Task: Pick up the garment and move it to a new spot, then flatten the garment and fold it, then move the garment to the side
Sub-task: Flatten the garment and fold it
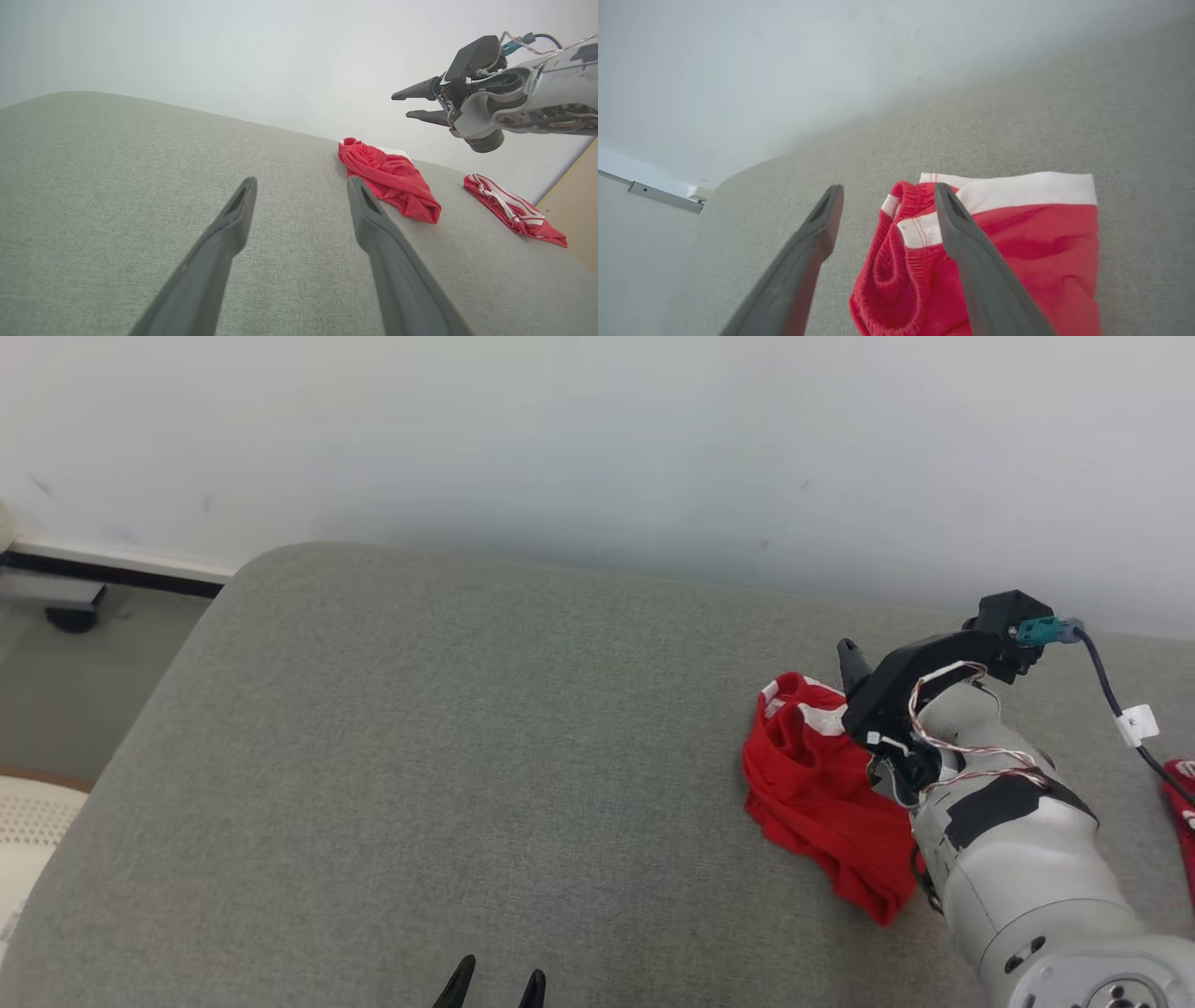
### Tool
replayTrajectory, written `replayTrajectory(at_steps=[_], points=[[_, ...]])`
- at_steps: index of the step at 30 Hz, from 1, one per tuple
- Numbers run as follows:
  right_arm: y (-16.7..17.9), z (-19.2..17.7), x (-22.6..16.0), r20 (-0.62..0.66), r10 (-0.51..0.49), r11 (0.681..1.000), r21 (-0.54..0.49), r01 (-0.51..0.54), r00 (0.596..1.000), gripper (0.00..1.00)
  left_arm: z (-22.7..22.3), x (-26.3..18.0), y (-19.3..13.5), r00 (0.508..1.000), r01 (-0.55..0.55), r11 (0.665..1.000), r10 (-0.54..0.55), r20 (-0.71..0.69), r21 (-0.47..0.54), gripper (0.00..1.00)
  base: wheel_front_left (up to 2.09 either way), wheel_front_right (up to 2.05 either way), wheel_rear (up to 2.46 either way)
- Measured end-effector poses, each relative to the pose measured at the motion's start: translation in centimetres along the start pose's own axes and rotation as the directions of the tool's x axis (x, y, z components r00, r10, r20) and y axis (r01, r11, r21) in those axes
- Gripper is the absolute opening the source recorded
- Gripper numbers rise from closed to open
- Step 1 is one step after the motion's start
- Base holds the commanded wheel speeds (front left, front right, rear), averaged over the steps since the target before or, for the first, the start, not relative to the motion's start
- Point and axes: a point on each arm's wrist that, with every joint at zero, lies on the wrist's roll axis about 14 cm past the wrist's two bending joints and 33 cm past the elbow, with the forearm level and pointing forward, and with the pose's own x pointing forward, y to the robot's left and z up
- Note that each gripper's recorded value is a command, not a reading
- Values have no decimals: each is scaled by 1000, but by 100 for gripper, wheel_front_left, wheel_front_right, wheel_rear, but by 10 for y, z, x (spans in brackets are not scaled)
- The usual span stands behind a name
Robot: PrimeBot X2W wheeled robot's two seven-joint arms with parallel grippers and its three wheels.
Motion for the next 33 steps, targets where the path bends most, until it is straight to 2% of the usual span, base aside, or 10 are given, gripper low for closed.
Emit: replayTrajectory(at_steps=[4,8,11,15,17,21,26,33], points=[[-10,6,-18,124,7,994,-107,6,992,100,3,6,1,1000,-4,1000,4,14,-10,100,0,0,0],[-25,-20,-40,172,21,978,-207,15,985,100,0,9,17,997,-83,995,83,3,-63,100,0,0,0],[-38,-42,-57,166,12,976,-218,25,986,100,-3,12,24,992,-122,989,122,-7,-78,100,0,0,0],[-33,-30,-88,308,74,968,-251,6,948,100,-8,17,20,993,-114,990,113,-21,-77,100,0,0,0],[-35,-40,-109,346,81,968,-252,9,935,100,-10,19,19,994,-108,992,107,-25,-71,100,0,0,0],[-41,-64,-139,357,72,968,-250,21,931,100,-11,20,18,995,-93,995,92,-25,-42,100,0,0,0],[-39,-76,-180,370,60,972,-233,30,927,100,-5,18,18,998,-60,998,60,-6,15,100,0,0,0],[-38,-85,-208,345,44,973,-229,39,937,100,-4,13,20,999,-43,998,43,-4,46,100,0,0,0]])
